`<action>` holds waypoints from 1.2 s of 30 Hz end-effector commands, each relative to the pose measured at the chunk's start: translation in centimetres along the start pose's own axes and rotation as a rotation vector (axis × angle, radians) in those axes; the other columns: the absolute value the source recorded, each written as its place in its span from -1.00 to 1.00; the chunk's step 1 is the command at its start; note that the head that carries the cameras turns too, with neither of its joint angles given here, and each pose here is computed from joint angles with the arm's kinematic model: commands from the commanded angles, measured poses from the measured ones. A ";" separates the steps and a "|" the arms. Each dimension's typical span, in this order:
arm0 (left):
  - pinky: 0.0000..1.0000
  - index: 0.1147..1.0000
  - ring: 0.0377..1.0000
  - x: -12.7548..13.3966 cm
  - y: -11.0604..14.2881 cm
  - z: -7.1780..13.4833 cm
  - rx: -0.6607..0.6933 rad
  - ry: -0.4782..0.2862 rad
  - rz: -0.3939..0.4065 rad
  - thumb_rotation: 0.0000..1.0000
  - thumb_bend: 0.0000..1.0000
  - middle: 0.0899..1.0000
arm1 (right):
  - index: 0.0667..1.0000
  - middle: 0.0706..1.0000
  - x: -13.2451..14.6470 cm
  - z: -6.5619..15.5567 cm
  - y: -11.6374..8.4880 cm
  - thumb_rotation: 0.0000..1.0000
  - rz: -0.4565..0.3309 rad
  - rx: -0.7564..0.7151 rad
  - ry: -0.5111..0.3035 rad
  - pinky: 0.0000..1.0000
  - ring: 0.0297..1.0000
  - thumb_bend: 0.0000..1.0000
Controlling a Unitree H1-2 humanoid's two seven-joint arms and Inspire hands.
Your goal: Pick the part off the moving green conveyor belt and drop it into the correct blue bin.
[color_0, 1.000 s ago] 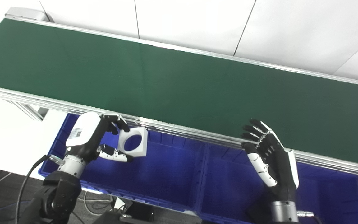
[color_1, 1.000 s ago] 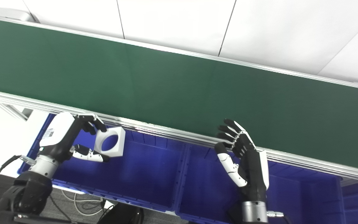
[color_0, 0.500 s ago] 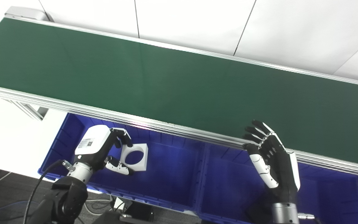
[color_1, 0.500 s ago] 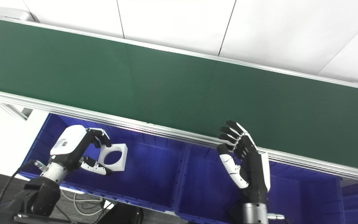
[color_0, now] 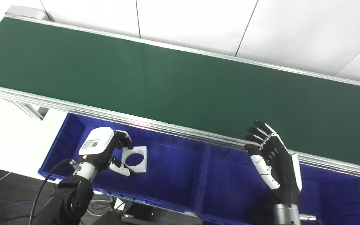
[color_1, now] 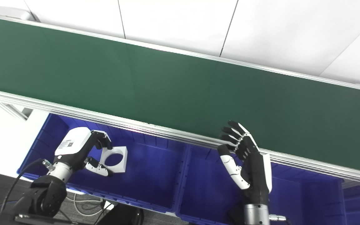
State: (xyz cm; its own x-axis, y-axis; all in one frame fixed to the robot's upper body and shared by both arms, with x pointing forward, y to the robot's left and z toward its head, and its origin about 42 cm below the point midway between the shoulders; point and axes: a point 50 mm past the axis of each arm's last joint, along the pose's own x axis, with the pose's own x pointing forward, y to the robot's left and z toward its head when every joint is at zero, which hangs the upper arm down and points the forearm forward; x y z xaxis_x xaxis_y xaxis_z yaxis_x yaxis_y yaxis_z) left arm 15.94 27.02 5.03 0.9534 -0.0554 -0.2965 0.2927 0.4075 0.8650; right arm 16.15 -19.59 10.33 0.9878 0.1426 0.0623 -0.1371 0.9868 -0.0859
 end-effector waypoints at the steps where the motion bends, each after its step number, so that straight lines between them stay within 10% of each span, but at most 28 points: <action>1: 0.10 -0.10 0.04 0.3 1.2 0.2 0.021 -0.020 0.072 -1.00 0.04 -0.17 | 0.60 0.47 0.4 0.8 0.1 0.15 0.001 0.003 -0.033 0.15 0.38 0.08; 3: 0.14 -0.13 0.21 0.2 1.3 0.2 0.027 -0.019 0.079 -0.95 0.04 0.15 | 0.60 0.48 0.4 0.8 0.1 0.13 0.003 0.001 -0.034 0.16 0.38 0.06; 4: 0.19 0.26 0.34 0.2 1.3 0.3 0.049 -0.020 0.079 -0.99 0.38 0.41 | 0.61 0.48 0.4 0.8 0.2 0.12 0.003 0.002 -0.033 0.17 0.39 0.05; 7: 0.32 0.66 0.58 0.0 1.5 0.3 0.086 -0.022 0.061 -1.00 0.58 0.69 | 0.60 0.47 0.4 0.8 0.2 0.13 -0.001 0.006 -0.031 0.16 0.38 0.09; 14: 0.49 0.98 0.84 -0.3 1.8 0.3 0.086 -0.017 0.035 -1.00 0.59 0.97 | 0.60 0.47 0.4 0.7 0.3 0.12 0.001 0.003 -0.036 0.15 0.38 0.07; 25: 0.48 0.96 0.77 -1.3 3.9 1.2 0.079 -0.034 0.089 -1.00 0.40 0.96 | 0.60 0.47 0.5 0.5 0.4 0.12 0.000 -0.002 -0.033 0.17 0.38 0.05; 31: 0.49 0.86 0.71 -2.3 6.6 3.0 -0.117 -0.156 0.179 -1.00 -0.13 0.85 | 0.59 0.47 0.5 0.3 0.5 0.11 -0.003 0.008 -0.030 0.16 0.37 0.08; 36: 0.35 0.57 0.59 -3.5 9.2 5.4 -0.305 -0.296 0.224 -1.00 -0.20 0.67 | 0.59 0.47 0.5 0.2 0.7 0.12 -0.002 0.008 -0.023 0.18 0.38 0.09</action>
State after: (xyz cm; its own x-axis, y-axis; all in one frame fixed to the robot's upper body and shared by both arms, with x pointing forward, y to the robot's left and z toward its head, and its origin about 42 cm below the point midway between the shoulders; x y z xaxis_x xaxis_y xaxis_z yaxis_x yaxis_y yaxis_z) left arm 15.80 26.49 14.62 0.9894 -0.1431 -0.0257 0.1128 0.6439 0.7567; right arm 16.36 -19.14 9.99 0.9883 0.1430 0.0536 -0.1379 0.9864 -0.0899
